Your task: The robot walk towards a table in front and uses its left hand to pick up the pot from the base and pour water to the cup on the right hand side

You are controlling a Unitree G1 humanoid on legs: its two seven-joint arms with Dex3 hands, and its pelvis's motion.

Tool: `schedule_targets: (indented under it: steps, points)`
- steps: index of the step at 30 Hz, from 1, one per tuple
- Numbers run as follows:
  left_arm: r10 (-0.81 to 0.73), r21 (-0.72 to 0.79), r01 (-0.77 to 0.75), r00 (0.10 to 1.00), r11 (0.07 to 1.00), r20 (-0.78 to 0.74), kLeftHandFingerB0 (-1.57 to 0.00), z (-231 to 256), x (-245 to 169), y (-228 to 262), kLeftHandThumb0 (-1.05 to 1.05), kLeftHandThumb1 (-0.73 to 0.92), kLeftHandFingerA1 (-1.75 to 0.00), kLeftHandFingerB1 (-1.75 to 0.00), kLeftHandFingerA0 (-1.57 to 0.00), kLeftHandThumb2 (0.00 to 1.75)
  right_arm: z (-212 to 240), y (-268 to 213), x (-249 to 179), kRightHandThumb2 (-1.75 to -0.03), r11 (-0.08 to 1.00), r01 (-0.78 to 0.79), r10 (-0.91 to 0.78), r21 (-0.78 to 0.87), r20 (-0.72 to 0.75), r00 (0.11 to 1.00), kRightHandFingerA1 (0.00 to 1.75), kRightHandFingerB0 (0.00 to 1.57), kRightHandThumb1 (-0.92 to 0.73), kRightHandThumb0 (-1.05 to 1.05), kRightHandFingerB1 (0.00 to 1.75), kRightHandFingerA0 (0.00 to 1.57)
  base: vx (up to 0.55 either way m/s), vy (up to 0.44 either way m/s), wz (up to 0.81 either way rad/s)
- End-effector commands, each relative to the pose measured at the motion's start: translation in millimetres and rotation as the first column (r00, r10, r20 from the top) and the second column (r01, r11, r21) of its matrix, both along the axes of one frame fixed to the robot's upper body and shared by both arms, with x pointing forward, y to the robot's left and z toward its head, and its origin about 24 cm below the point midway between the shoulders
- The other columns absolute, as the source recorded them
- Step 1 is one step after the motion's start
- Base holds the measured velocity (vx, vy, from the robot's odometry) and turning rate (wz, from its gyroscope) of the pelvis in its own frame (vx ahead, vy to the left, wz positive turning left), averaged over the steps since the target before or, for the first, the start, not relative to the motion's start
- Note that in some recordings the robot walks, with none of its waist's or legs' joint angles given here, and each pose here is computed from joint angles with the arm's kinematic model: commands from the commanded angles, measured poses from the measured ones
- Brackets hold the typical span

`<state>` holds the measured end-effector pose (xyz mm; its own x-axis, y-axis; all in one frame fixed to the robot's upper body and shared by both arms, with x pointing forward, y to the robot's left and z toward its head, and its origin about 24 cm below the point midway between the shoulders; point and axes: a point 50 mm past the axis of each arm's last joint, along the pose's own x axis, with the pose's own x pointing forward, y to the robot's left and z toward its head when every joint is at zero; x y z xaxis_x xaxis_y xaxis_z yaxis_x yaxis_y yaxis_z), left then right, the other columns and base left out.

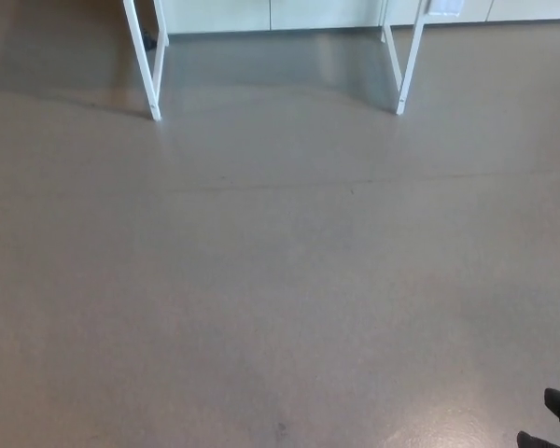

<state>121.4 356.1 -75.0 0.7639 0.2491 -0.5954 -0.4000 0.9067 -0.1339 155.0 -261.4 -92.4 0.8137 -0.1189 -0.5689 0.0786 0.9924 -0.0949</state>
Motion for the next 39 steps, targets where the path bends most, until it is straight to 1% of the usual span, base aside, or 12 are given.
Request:
schedule_targets:
  steps: [1, 7, 8, 10, 13, 17, 23, 28, 29, 35, 38, 39]
  points:
    - [0.009, 0.000, -0.009, 1.000, 1.000, 0.000, -0.23, 2, -2, 4, -0.18, 0.71, -0.32, -0.31, -0.29, 0.64, 5, -8, 0, -0.78, 1.000, 0.020, -0.020, -0.015, 0.017, 1.000, 0.47, 0.07, -0.55, -0.56, 0.38, 0.20, -0.13, 0.026, 0.65]
    - [0.006, -0.001, -0.006, 1.000, 1.000, -0.003, -0.22, 2, -1, 4, -0.18, 0.70, -0.32, -0.31, -0.28, 0.63, 6, -8, 1, -0.78, 1.000, 0.015, -0.015, -0.014, 0.021, 1.000, 0.48, 0.06, -0.54, -0.58, 0.38, 0.21, -0.03, 0.058, -0.01]
    - [0.003, 0.002, -0.003, 1.000, 1.000, -0.001, -0.23, 3, 0, 4, -0.20, 0.67, -0.34, -0.32, -0.30, 0.63, 6, -8, 2, -0.78, 1.000, 0.014, -0.014, -0.016, 0.020, 1.000, 0.49, 0.06, -0.52, -0.60, 0.38, 0.21, 0.07, 0.195, -0.08]
    - [0.003, 0.001, -0.003, 1.000, 1.000, 0.004, -0.22, 3, 1, 4, -0.19, 0.68, -0.33, -0.32, -0.29, 0.63, 6, -8, 2, -0.78, 1.000, 0.013, -0.013, -0.025, 0.023, 1.000, 0.47, 0.07, -0.53, -0.57, 0.40, 0.18, 0.10, 0.276, -0.25]
    - [0.003, 0.000, -0.003, 1.000, 1.000, 0.003, -0.22, 3, 1, 4, -0.19, 0.68, -0.33, -0.32, -0.29, 0.63, 6, -8, 1, -0.78, 1.000, 0.014, -0.013, -0.025, 0.023, 1.000, 0.47, 0.07, -0.53, -0.57, 0.40, 0.18, 0.20, 0.492, -0.13]
    - [-0.008, 0.009, 0.008, 1.000, 1.000, -0.002, -0.22, 4, 1, 6, -0.20, 0.70, -0.33, -0.32, -0.29, 0.64, 6, -6, 3, -0.77, 1.000, 0.012, -0.012, -0.022, 0.020, 1.000, 0.46, 0.06, -0.53, -0.57, 0.37, 0.19, 0.17, 0.147, 0.06]
    - [-0.006, 0.013, 0.006, 1.000, 1.000, 0.010, -0.24, 5, 2, 6, -0.21, 0.67, -0.34, -0.33, -0.31, 0.64, 6, -6, 6, -0.80, 1.000, 0.014, -0.013, -0.022, 0.025, 1.000, 0.49, 0.05, -0.52, -0.59, 0.38, 0.21, 0.16, -0.015, 0.09]
    - [-0.007, 0.008, 0.007, 1.000, 1.000, 0.016, -0.22, 6, 5, 6, -0.20, 0.68, -0.34, -0.32, -0.30, 0.64, 9, -4, 8, -0.78, 1.000, 0.013, -0.012, -0.016, 0.036, 0.999, 0.49, 0.06, -0.53, -0.57, 0.38, 0.23, 0.21, -0.184, 0.01]
    - [0.000, 0.006, 0.000, 1.000, 1.000, 0.017, -0.11, 6, 6, 6, -0.14, 0.50, -0.51, -0.45, -0.24, 0.90, 9, -4, 10, -0.78, 1.000, 0.012, -0.011, -0.018, 0.043, 0.999, 0.50, 0.06, -0.53, -0.59, 0.38, 0.23, 0.26, -0.220, 0.42]
    - [0.011, 0.002, -0.011, 1.000, 1.000, 0.020, -0.12, 7, 7, 7, -0.13, 0.49, -0.52, -0.45, -0.28, 0.89, 9, -3, 12, -0.78, 1.000, 0.016, -0.015, -0.016, 0.044, 0.999, 0.49, 0.06, -0.52, -0.58, 0.39, 0.23, 0.19, -0.084, -0.01]
    - [0.013, 0.001, -0.013, 1.000, 1.000, 0.022, -0.13, 6, 8, 7, -0.12, 0.50, -0.53, -0.45, -0.29, 0.89, 10, -4, 12, -0.78, 1.000, 0.013, -0.012, -0.014, 0.042, 0.999, 0.48, 0.06, -0.53, -0.59, 0.35, 0.22, 0.21, 0.072, -0.18]
    - [0.014, 0.000, -0.014, 1.000, 1.000, 0.021, -0.25, 6, 8, 7, -0.16, 0.69, -0.35, -0.32, -0.38, 0.61, 10, -4, 12, -0.78, 1.000, 0.015, -0.015, -0.009, 0.045, 0.999, 0.49, 0.06, -0.53, -0.59, 0.34, 0.22, 0.23, 0.118, -0.16]
